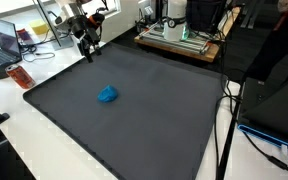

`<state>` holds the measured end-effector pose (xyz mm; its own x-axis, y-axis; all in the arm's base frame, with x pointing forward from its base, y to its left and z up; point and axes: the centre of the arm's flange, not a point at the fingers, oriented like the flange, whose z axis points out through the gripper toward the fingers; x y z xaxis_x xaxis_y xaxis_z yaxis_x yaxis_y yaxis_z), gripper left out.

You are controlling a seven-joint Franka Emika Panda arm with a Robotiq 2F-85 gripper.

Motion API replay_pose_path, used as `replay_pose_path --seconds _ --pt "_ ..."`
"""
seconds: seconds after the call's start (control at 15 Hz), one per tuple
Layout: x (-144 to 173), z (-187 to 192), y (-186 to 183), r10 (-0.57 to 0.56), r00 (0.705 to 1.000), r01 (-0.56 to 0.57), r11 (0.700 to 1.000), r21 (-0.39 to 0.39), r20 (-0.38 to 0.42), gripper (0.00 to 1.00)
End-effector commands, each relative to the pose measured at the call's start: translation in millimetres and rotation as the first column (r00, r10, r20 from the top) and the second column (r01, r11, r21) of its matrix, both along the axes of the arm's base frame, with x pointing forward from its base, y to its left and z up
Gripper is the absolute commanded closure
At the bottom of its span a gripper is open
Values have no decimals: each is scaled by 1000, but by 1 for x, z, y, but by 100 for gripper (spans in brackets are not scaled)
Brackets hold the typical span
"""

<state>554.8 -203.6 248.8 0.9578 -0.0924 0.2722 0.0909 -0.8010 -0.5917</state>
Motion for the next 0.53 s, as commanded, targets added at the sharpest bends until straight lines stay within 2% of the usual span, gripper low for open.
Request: replay_pose_path --seconds 0.0,0.47 --pt "-16 -7 12 -21 998 24 999 -38 66 0" --pt "-28 -28 39 -60 987 80 988 -131 152 0"
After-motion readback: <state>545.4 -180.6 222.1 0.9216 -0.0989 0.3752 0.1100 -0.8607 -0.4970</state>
